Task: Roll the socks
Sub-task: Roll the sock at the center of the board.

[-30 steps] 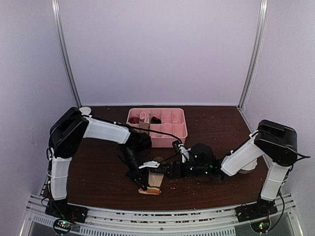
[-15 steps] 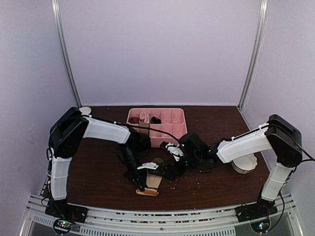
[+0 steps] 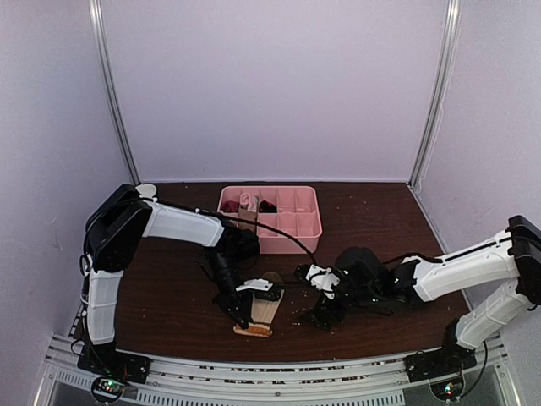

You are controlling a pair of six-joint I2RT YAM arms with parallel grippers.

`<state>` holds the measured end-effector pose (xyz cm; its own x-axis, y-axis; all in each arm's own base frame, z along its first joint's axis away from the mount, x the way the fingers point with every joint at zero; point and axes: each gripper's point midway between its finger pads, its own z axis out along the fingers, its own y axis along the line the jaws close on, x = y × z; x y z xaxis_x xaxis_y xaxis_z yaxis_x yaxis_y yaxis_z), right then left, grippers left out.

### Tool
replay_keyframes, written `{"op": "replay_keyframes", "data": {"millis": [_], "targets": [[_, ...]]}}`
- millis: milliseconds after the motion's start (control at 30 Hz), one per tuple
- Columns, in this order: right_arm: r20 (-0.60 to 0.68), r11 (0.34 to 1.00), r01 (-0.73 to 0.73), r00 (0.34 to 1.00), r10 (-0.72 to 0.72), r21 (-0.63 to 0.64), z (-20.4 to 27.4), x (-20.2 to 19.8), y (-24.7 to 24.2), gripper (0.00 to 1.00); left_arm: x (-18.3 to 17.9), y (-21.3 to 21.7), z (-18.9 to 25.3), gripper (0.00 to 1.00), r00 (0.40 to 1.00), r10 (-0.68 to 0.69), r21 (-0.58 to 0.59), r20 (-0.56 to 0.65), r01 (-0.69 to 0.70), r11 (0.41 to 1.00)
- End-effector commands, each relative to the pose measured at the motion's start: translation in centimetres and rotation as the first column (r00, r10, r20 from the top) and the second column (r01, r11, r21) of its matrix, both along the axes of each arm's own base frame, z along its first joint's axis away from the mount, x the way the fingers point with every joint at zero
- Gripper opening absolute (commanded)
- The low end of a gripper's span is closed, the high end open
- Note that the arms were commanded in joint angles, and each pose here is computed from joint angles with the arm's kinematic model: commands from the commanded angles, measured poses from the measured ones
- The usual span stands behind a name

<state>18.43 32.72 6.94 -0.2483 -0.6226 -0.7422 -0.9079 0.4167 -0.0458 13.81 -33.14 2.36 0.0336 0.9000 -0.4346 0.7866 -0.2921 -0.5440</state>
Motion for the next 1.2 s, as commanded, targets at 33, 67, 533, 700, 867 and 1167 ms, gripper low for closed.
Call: {"op": "replay_keyframes", "data": {"millis": [33,67,533,700,867,1167], "targets": [[0.105,0.998,0.023,0.994,-0.029,0.052,1.4,-0.3,-0.8,1.0,0.8,0.0,0.1,0.06,0.999,-0.002,0.003,0.04,0.002,1.0],[0.121,0.996,0.042,0.991,-0.052,0.081,2.1,-0.1,-1.0,0.99,0.8,0.0,0.1,0.06,0.999,-0.002,0.003,0.041,0.002,1.0],[-0.223,0.615,0.578,0.8,-0.557,0.537,4.9,6.3,-6.9,0.62,0.8,0.0,0.2,0.06,0.999,-0.003,0.006,0.044,0.003,1.0],[-0.454,0.546,0.574,0.818,-0.353,0.61,4.8,7.2,-2.2,0.18,0.9,0.0,0.2,0.05,0.999,-0.004,0.008,0.046,0.004,1.0],[-0.627,0.554,0.584,0.767,-0.137,0.594,3.5,7.6,3.0,0.0,0.9,0.1,0.2,0.05,0.999,-0.007,0.008,0.052,0.007,1.0],[-0.675,0.625,0.616,0.714,-0.185,0.48,0.3,8.5,6.5,0.0,0.9,0.1,0.3,0.05,0.999,-0.008,0.005,0.051,0.008,1.0]]}}
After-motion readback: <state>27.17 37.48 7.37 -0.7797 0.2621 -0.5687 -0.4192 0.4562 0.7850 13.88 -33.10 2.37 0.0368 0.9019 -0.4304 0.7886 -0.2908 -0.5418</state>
